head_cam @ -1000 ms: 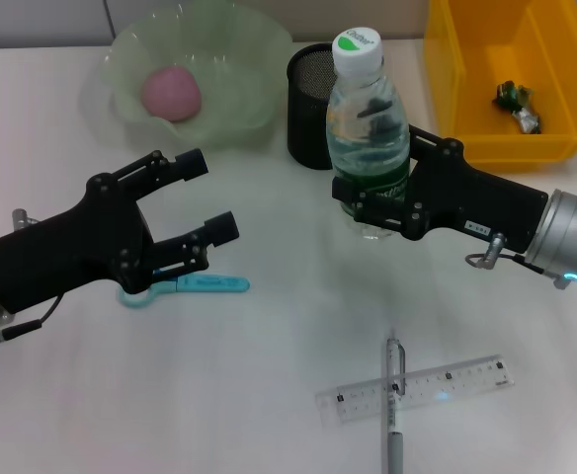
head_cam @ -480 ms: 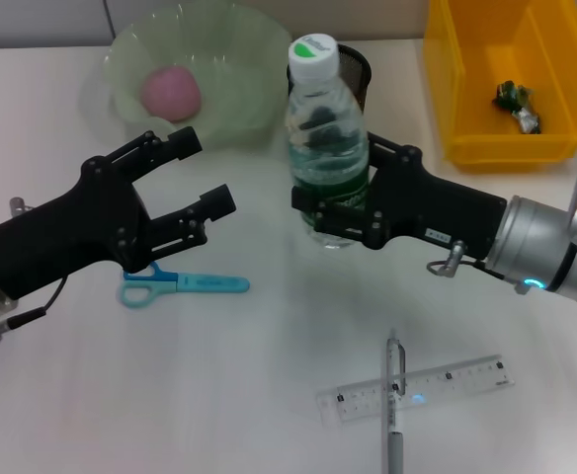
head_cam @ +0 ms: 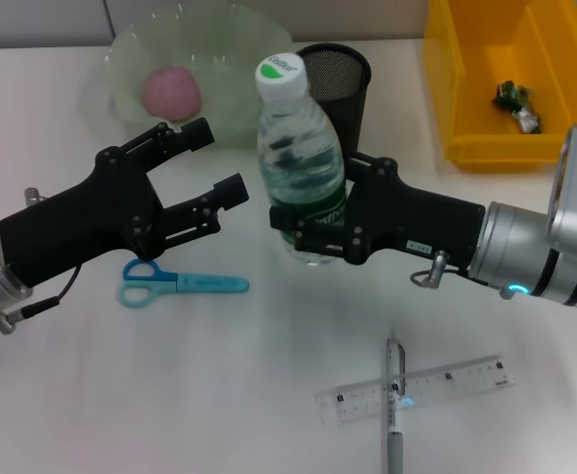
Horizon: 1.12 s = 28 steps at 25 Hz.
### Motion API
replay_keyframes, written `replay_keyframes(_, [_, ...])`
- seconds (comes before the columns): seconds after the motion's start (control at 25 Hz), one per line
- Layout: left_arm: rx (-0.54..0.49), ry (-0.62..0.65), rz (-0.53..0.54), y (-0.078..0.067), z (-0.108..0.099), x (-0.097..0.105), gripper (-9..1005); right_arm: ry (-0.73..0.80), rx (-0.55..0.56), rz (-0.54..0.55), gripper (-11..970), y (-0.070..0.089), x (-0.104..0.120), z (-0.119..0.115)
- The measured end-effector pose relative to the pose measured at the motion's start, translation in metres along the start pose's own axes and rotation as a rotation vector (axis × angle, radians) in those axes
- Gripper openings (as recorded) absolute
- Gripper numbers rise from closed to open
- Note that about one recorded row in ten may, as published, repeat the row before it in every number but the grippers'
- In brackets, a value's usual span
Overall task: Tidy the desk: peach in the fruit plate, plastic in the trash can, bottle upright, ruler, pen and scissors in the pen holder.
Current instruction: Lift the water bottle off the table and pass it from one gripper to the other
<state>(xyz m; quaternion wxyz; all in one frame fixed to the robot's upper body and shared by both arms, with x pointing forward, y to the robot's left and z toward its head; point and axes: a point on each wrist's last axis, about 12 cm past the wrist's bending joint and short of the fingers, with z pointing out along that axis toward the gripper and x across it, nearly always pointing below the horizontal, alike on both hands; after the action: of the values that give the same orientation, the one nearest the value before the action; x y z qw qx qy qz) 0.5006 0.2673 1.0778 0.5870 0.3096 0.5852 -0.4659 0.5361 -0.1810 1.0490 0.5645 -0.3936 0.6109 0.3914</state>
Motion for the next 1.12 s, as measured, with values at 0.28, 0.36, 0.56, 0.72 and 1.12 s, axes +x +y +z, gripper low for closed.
replay_keyframes(0.28, [-0.002,0.003,-0.001,0.001,0.002,0.0,813,0.012,-0.045,-0.009,762,0.006,0.0,0.007])
replay_keyframes(0.36, [-0.001,0.004,0.002,0.002,0.003,-0.001,813,0.013,-0.056,-0.015,762,0.007,0.0,0.01])
replay_keyframes(0.56, [0.004,0.004,0.005,0.004,0.007,-0.002,812,0.031,-0.086,-0.024,762,0.009,0.0,0.013])
replay_keyframes(0.72, [0.007,0.003,0.008,0.004,0.008,-0.003,812,0.044,-0.106,-0.028,761,0.01,0.0,0.016])
replay_keyframes(1.12, [0.017,0.009,0.014,0.006,0.013,-0.004,812,0.069,-0.117,-0.037,762,0.01,0.0,0.022])
